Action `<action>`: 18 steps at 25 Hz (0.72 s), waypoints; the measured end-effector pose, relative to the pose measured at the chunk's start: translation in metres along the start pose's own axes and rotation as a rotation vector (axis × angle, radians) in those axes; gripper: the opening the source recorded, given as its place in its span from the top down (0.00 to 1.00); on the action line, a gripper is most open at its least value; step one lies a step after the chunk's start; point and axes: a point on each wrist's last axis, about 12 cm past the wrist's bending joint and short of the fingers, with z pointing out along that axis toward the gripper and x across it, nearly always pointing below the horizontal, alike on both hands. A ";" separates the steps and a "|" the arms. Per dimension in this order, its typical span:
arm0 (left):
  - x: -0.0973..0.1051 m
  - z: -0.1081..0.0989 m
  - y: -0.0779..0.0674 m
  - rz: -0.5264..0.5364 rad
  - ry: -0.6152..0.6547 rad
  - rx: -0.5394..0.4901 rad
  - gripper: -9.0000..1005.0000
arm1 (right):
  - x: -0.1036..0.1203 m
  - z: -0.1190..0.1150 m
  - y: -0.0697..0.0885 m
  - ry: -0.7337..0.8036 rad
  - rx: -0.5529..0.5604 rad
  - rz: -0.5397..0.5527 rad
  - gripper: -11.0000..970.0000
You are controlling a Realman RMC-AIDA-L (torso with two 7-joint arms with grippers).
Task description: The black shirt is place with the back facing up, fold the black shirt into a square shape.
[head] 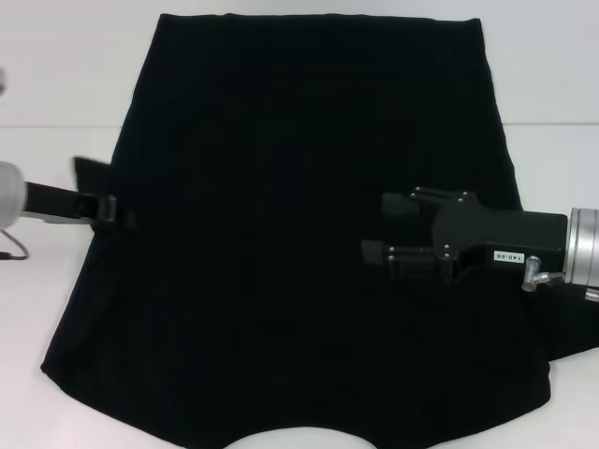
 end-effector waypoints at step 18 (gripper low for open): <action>0.014 0.014 -0.026 0.095 0.017 0.119 0.90 | 0.003 -0.006 0.000 -0.020 0.020 0.013 0.13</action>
